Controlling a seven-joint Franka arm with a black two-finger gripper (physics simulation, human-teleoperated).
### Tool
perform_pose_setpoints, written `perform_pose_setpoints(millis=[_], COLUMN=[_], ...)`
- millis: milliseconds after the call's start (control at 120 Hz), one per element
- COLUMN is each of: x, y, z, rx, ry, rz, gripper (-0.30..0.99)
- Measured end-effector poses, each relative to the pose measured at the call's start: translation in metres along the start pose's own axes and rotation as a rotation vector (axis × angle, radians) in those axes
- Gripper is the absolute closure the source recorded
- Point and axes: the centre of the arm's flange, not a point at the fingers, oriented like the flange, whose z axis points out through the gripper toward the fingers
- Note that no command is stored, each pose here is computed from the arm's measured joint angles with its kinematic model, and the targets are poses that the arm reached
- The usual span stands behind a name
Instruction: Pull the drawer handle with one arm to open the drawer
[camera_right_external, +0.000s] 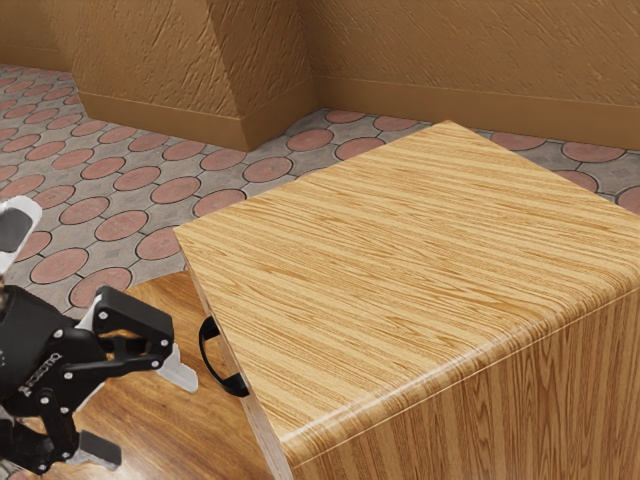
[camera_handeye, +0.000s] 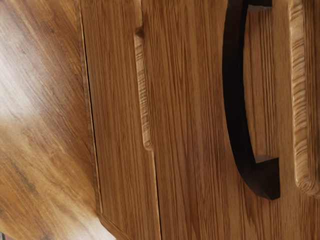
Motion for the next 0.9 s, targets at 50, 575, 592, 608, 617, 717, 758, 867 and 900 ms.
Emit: perform_pose_setpoints(millis=[50,575,592,608,617,717,758,867,900], x=[0.009,0.054,0.055,0.056,0.056,0.060,0.060,0.059,0.058], y=[0.006,0.006,0.004,0.003,0.003,-0.001,-0.001,-0.001,-0.001], z=[0.003,0.015,0.016,0.017,0.017,0.020,0.020,0.021,0.020], rx=[-0.007,-0.007,-0.005,-0.003,-0.002,0.004,0.005,0.007,0.007], ry=[0.002,0.073,0.073,0.073,0.073,0.075,0.076,0.079,0.081], rz=[-0.011,-0.111,-0.114,-0.117,-0.118,-0.126,-0.125,-0.119,-0.116], gripper=[0.00,0.01,0.01,0.01,0.01,0.01,0.01,0.01,0.01])
